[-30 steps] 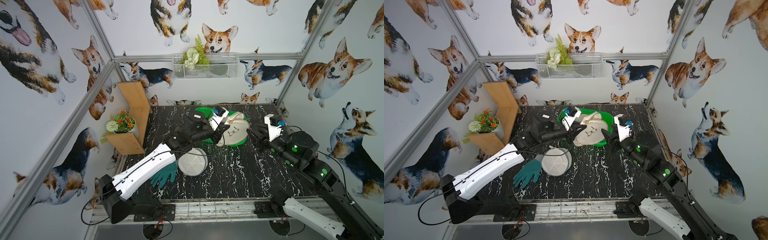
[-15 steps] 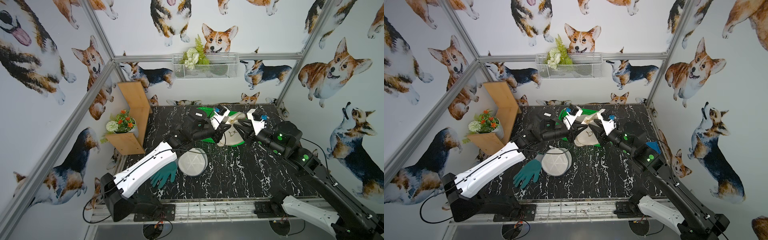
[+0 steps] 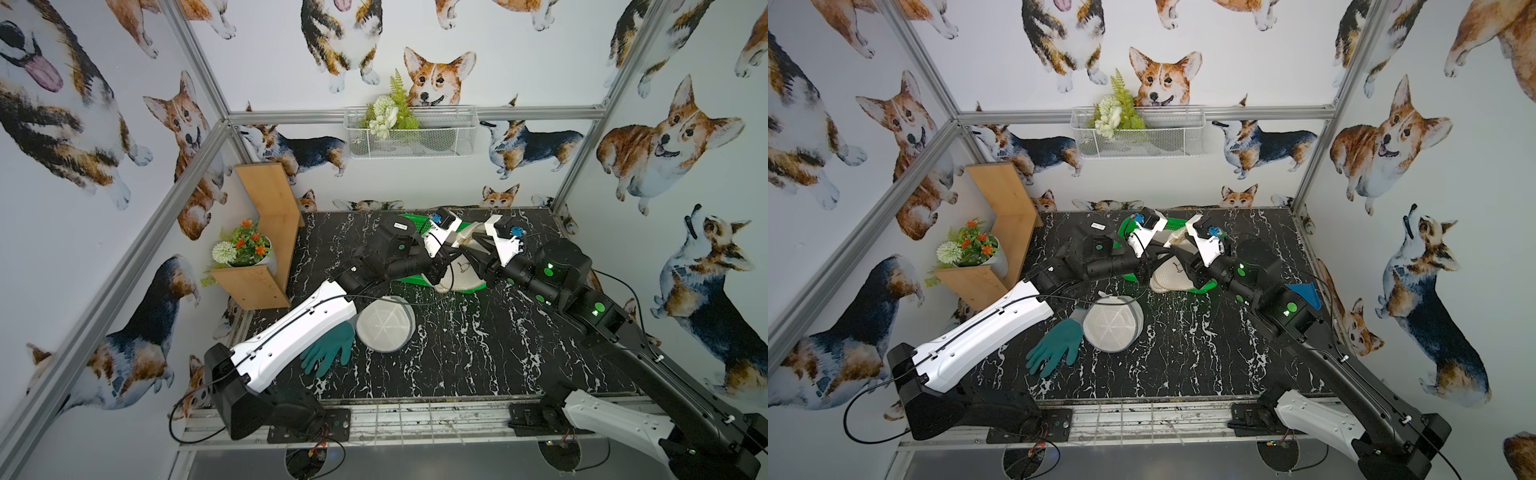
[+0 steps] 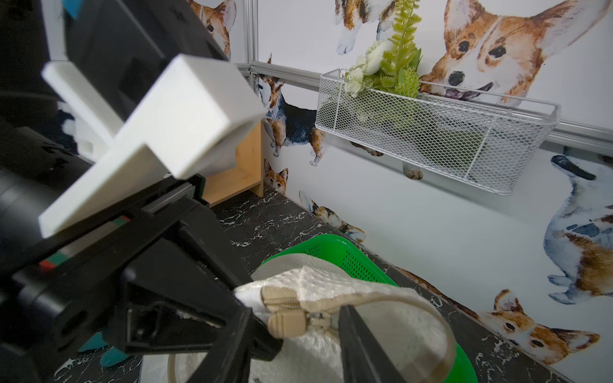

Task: Turn the laundry bag inside out
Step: Zip the zipper on the laundry bag.

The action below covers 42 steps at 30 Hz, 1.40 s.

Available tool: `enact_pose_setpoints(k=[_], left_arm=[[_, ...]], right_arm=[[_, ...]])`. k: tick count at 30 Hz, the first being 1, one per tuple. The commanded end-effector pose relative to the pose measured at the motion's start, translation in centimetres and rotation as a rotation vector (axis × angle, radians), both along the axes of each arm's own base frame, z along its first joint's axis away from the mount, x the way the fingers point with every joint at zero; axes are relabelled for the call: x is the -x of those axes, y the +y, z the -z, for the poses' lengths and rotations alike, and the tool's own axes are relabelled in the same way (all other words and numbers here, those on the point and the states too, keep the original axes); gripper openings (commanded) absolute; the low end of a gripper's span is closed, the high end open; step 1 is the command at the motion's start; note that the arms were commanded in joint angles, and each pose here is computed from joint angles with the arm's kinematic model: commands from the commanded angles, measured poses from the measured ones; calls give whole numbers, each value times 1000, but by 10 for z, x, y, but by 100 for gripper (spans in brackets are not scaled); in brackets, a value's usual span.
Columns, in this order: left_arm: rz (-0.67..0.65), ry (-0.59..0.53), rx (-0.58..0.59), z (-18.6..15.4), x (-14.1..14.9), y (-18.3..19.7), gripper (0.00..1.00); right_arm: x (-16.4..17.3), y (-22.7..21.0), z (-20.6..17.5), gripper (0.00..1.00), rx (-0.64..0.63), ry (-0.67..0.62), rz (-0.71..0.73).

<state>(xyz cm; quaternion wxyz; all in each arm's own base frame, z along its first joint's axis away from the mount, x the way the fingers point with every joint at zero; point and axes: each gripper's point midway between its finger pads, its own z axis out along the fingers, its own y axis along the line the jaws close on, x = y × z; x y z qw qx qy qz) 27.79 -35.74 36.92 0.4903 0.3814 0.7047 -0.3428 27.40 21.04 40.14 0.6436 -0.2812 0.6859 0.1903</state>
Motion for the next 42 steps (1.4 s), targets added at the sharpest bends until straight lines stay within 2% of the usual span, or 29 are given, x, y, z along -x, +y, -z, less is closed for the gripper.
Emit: enact_pose_setpoints(k=[1, 12, 23, 27, 30, 36, 37, 42], left_arm=[[17, -17, 17, -8, 2, -3, 0], [4, -17, 11, -8, -1, -2, 0], [12, -15, 12, -9, -3, -6, 0], [14, -17, 7, -8, -4, -7, 0], [12, -34, -14, -6, -4, -5, 0], [30, -105, -64, -4, -1, 0, 0], [49, -119, -74, -4, 1, 0, 0], [93, -165, -116, -2, 7, 1, 0]], right_arm=[[-9, -9, -12, 47, 16, -59, 89], [-18, -32, -15, 37, 52, -96, 259], [-9, -18, -11, 33, 28, -97, 168], [-5, -10, -10, 43, 1, -83, 118], [-2, -10, -10, 54, -74, -29, 105], [10, -9, -1, 62, -147, 138, 29], [13, -10, 1, 66, -148, 172, 12], [22, -14, 6, 68, -169, 335, -54]])
